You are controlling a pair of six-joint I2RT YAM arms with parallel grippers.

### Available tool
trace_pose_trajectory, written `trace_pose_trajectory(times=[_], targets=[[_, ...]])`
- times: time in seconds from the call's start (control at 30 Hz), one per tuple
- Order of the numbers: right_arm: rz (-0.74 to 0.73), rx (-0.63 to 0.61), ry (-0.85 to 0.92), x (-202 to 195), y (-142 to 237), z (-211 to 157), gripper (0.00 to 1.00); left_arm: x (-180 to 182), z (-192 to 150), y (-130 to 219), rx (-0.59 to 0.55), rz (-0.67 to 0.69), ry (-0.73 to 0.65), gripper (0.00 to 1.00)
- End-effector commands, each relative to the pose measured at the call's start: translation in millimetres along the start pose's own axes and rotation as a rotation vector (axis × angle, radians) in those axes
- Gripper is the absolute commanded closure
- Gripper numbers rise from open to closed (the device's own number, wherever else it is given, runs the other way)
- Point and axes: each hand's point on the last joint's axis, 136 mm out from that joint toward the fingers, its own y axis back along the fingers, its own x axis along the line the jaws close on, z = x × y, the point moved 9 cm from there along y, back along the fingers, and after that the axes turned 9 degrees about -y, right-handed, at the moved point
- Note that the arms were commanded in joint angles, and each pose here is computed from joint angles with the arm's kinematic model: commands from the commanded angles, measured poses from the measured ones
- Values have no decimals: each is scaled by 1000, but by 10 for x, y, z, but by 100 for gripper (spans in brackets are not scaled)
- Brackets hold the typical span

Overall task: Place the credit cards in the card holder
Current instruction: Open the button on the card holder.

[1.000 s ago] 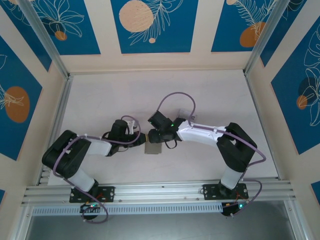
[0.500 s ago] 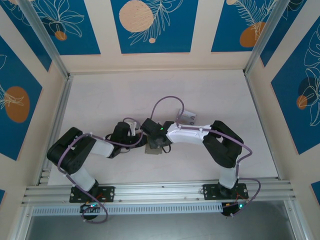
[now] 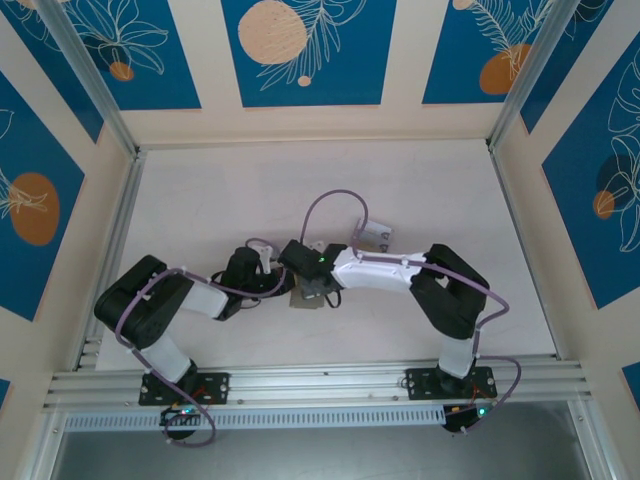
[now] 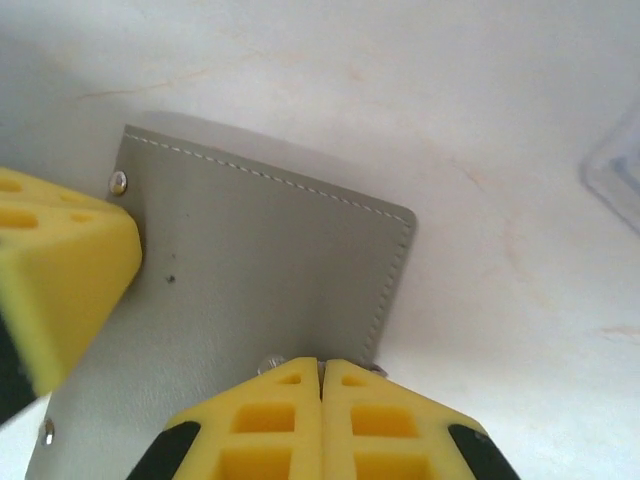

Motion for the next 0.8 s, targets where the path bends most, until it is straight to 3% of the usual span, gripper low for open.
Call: trace_pose_trajectory(times=[0.0,0.13,0.2,0.27,0.37,0.4,0.5,0.6,0.67,0.77], targets=[[68,10,-53,-200,229,25,100,183,-303,1,104,109,42,100],[132,63,-153,-466,118,-13,99,139,-310,-12,102,85,38,100],[150,97,-207,-562,3,-73,86,93,-319,-22,103,70,30,100],[151,100,-258,-627,-87,-121,80,48,-322,-31,101,61,19,100],[130,44,-289,-673,-92,-167,59,13,-343,-36,102,62,13,100],[112,22,-288,-682,-64,-174,58,5,-349,-35,103,63,12,100],[88,-53,-273,-692,134,-157,60,-11,-369,-31,107,65,7,100],[105,-123,-220,-619,400,-101,70,-16,-381,-22,107,73,2,100],[124,-119,-194,-550,522,-37,78,-15,-381,-22,105,77,1,100],[208,-91,-152,-405,619,35,76,-19,-395,-24,107,81,-2,100]])
